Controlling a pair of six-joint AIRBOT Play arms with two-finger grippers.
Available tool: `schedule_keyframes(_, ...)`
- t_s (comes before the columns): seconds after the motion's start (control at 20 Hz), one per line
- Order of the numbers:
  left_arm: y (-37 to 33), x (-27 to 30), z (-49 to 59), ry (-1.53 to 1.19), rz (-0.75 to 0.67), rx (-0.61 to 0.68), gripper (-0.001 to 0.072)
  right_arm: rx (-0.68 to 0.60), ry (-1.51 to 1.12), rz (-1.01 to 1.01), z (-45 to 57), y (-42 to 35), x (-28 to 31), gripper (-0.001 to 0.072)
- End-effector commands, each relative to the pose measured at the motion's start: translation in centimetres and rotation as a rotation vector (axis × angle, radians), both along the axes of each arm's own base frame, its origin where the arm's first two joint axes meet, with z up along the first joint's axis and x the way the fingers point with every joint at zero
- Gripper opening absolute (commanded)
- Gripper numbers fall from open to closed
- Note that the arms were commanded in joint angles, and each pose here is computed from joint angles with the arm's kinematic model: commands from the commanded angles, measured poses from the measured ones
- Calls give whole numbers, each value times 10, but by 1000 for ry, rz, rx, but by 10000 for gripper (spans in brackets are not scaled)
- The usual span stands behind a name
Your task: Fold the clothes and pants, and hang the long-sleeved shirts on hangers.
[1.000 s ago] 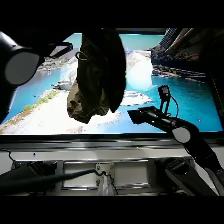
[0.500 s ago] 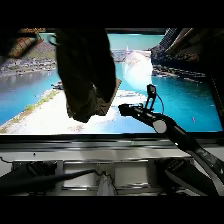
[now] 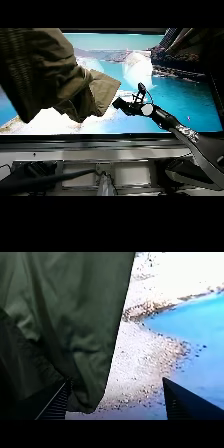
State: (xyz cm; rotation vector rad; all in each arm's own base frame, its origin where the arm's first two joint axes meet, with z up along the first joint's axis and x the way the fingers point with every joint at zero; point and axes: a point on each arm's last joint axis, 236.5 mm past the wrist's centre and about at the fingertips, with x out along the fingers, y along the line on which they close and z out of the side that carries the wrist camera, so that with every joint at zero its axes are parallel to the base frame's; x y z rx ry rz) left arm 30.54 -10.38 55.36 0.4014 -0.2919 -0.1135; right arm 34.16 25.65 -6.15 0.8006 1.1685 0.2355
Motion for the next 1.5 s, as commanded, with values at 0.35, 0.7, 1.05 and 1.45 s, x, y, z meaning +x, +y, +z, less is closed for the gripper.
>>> schedule_keyframes(0.35,77,-28,3,25,171,-56,8,78,154,65,-29,66,-17,567)
schedule_keyframes(0.7,98,-61,16,-16,168,-101,9,115,160,98,-26,105,-13,532)
schedule_keyframes(1.05,99,-62,16,-16,168,-104,9,148,235,54,-46,125,-25,503)
schedule_keyframes(1.45,98,-62,15,-14,162,-106,9,188,151,27,-32,149,19,259)
